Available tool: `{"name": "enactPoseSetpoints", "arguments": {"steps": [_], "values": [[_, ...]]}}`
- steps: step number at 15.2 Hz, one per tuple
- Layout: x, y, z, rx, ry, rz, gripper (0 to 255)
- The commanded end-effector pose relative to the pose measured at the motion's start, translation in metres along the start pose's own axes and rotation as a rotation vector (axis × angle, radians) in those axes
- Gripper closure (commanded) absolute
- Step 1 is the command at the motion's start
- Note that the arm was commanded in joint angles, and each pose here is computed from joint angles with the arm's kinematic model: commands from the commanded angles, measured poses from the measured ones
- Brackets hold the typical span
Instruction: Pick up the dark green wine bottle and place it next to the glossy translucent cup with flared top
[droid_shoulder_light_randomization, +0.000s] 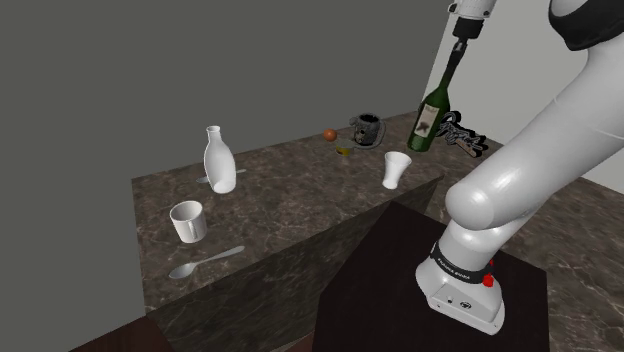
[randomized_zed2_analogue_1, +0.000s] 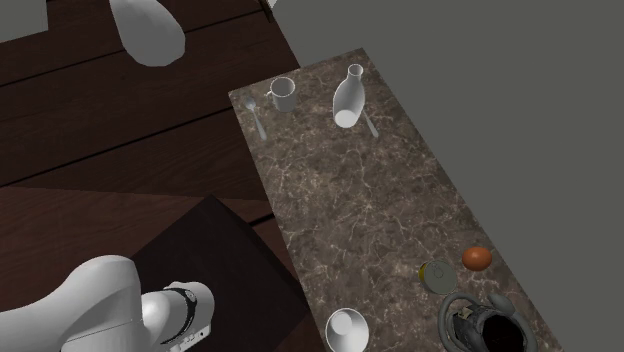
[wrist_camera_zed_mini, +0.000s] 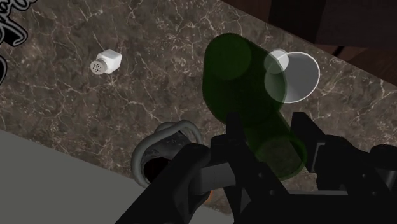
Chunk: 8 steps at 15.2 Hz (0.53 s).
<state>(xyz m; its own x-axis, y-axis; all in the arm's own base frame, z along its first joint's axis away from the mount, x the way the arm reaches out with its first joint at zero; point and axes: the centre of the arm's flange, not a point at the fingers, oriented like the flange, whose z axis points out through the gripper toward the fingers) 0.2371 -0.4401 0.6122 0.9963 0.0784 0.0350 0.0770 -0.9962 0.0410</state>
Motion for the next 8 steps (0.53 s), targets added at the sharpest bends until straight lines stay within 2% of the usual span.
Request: {"name": "enactPoseSetpoints", "arguments": {"steps": [1,8], "values": [[-0.001,0.0,0.01,-0.001,0.001,0.0,255],[-0.002,-0.002,0.047,-0.001,0.001,0.0,255]]}}
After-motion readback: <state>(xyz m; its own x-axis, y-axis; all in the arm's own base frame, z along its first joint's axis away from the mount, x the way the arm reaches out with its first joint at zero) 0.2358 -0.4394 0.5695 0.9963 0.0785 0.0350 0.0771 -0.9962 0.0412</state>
